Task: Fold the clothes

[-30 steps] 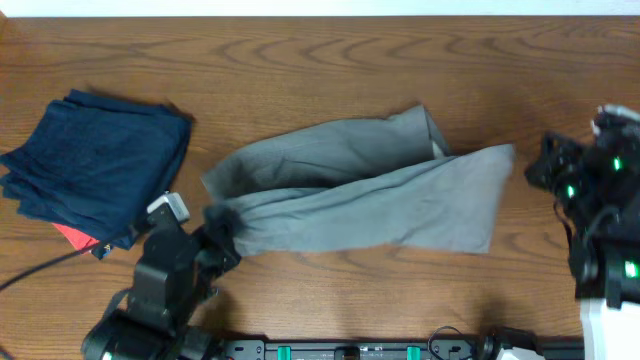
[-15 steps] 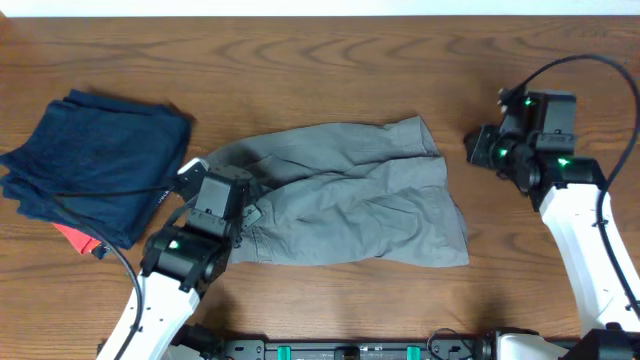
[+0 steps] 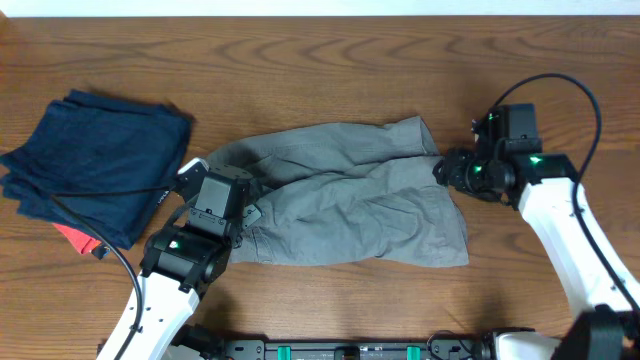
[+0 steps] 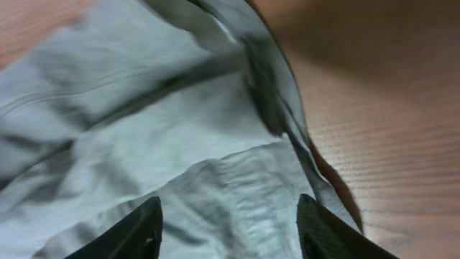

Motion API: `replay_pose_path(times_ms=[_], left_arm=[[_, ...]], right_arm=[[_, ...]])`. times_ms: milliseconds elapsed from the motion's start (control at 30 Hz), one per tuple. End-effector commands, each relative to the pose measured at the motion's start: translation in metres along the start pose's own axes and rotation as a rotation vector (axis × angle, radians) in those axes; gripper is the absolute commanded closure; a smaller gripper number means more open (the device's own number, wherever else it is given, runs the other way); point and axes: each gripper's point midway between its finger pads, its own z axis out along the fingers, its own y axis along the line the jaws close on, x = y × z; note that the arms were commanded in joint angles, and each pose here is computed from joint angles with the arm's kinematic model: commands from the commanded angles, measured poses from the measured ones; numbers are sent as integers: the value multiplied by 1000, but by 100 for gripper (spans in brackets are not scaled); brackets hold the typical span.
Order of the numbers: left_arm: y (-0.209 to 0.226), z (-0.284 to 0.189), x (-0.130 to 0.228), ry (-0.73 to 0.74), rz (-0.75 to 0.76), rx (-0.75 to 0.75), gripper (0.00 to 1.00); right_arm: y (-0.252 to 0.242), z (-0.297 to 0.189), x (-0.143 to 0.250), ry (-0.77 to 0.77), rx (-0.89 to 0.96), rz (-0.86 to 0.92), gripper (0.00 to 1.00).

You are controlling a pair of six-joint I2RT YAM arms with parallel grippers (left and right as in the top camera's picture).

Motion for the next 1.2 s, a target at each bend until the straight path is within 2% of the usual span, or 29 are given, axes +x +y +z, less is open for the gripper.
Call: replay_pose_path(times_ms=[0, 200, 267, 333, 400, 633, 667, 733, 867, 967, 1167], left_arm=[[0, -3, -3, -10, -14, 2, 94], [0, -3, -3, -7, -14, 4, 94], [0, -3, -2, -7, -14, 4, 94], [0, -3, -3, -7, -14, 4, 94], [0, -3, -3, -8, -14, 4, 94], [0, -3, -3, -7, -14, 4, 94], [0, -3, -3, -7, -14, 4, 94], [0, -3, -3, -7, -14, 4, 94], [0, -3, -3, -7, -14, 4, 94], [0, -3, -3, -7, -14, 4, 94], [0, -3, -3, -8, -14, 5, 94]], right_arm=[[-15, 29, 13, 60, 54, 86, 36], [-15, 63, 0, 30, 31, 26, 37], [-15, 69, -2, 29, 23, 21, 43], [-9, 72, 0, 44, -13, 20, 66], [-2, 71, 2, 56, -51, -1, 98], [-1, 54, -13, -25, -33, -58, 99], [-6, 52, -16, -48, -2, -59, 93], [-15, 48, -23, -87, 55, -78, 65], [-14, 50, -27, -97, 66, -278, 64], [-10, 58, -15, -42, 37, -388, 65], [-4, 73, -4, 17, -26, -461, 65]])
